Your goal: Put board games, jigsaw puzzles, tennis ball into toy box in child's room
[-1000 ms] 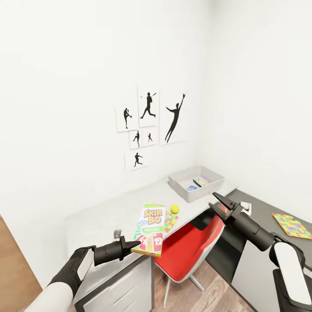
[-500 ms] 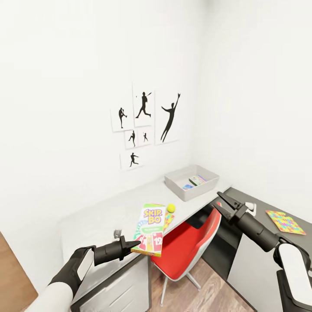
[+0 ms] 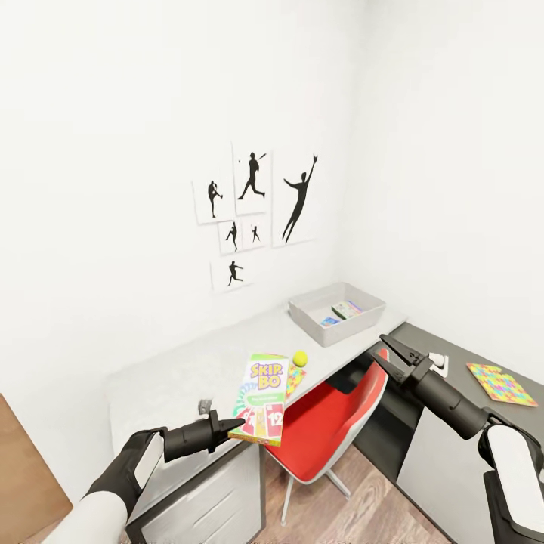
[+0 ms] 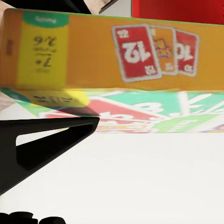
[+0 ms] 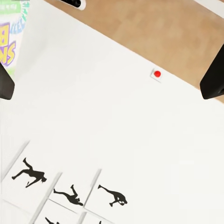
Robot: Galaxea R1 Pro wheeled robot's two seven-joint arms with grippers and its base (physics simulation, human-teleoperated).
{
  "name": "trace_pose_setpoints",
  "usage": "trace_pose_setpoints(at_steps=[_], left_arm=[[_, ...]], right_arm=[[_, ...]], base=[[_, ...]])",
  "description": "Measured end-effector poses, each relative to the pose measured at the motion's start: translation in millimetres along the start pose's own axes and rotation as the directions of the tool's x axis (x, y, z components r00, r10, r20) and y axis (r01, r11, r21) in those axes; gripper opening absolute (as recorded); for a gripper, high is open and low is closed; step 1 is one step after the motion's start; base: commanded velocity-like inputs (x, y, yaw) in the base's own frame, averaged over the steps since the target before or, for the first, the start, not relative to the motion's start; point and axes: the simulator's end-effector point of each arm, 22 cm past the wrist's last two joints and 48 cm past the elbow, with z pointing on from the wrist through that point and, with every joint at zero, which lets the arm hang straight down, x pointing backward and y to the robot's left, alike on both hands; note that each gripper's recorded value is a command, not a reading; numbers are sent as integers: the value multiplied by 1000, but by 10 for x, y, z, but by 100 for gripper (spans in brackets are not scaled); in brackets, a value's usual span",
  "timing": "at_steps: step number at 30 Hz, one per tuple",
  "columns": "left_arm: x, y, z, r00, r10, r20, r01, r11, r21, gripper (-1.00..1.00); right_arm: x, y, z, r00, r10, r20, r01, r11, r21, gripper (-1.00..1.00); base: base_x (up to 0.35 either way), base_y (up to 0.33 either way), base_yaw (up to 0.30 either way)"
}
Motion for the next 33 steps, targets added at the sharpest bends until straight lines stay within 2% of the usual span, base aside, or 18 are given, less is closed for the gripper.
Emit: trace_pose_setpoints(at_steps=[9, 20, 33], left_arm=[[-11, 32, 16, 1000, 3, -1, -3, 1000, -3, -100], [-5, 69, 22, 1000, -4, -2, 4, 1000, -5, -100], [11, 132, 29, 1000, -12, -6, 12, 1000, -12, -100]], right_arm=[[-28, -89, -29, 1000, -3, -5, 4, 1000, 19, 100], [-153, -143, -128, 1000, -3, 30, 2, 1000, 29, 100], [-147, -208, -132, 1000, 3, 27, -4, 999, 39, 100]], base=[[0, 0, 0], [0, 0, -12], [0, 0, -193]])
